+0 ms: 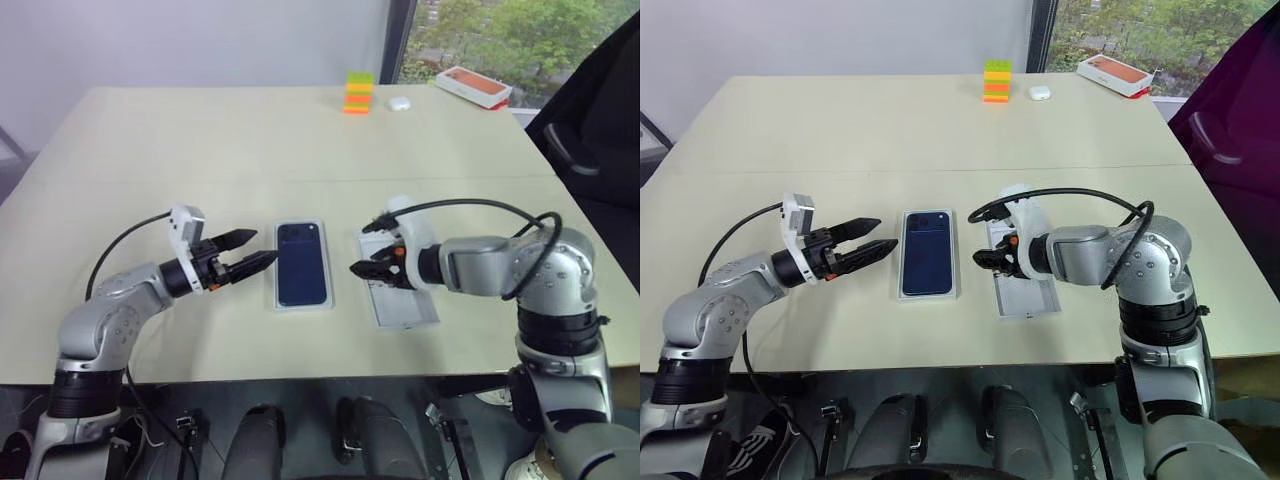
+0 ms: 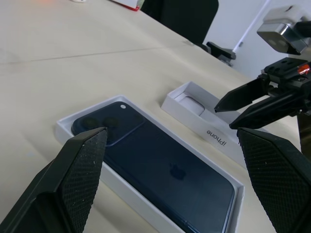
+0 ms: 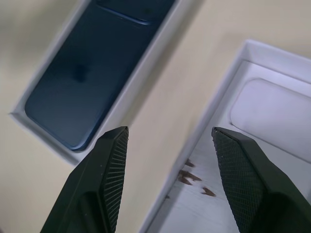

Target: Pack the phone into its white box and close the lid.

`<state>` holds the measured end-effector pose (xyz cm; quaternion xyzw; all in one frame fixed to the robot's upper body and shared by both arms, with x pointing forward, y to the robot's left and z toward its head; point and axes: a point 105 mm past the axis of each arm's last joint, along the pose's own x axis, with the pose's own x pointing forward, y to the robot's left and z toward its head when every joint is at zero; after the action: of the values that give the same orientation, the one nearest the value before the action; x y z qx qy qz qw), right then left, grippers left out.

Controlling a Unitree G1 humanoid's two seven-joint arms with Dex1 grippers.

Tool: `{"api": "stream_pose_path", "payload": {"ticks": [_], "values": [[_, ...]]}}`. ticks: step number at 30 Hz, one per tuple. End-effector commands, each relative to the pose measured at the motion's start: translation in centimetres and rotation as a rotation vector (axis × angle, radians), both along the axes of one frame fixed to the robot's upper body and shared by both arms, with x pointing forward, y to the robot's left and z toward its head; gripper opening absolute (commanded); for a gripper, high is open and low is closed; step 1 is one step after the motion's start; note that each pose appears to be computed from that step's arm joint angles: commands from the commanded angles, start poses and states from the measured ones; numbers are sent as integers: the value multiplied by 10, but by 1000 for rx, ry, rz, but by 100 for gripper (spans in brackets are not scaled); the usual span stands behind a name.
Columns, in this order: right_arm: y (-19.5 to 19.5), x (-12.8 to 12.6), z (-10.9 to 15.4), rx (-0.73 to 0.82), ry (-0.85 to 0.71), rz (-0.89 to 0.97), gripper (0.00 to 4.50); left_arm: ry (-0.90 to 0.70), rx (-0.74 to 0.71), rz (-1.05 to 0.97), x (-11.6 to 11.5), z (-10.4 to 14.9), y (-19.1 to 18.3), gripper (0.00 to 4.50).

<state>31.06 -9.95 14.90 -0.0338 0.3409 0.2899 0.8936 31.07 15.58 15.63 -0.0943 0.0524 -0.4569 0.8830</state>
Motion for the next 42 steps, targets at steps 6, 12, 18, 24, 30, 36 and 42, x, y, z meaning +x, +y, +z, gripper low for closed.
{"api": "stream_pose_path", "payload": {"ticks": [6, 12, 18, 24, 30, 36, 42], "values": [[-3, 0, -12, -10, 85, -114, 285, -29, -1, 2, -1, 7, 0, 450], [0, -12, -11, -25, 147, -157, 285, -19, -11, 6, 0, 6, -1, 450], [0, -14, -12, -50, 144, -190, 285, -14, -9, 10, 1, 5, -1, 450], [4, -9, -7, -85, 120, -188, 285, -18, -1, 22, 4, 5, -1, 450], [4, -9, -9, -134, 113, -178, 285, 2, -9, 27, 4, 3, -1, 450], [5, -13, -18, -179, 130, -172, 197, -15, -6, 20, 3, 5, -4, 450], [1, -16, -27, -227, 141, -188, 61, -2, -15, 19, 2, 5, -4, 450]]}}
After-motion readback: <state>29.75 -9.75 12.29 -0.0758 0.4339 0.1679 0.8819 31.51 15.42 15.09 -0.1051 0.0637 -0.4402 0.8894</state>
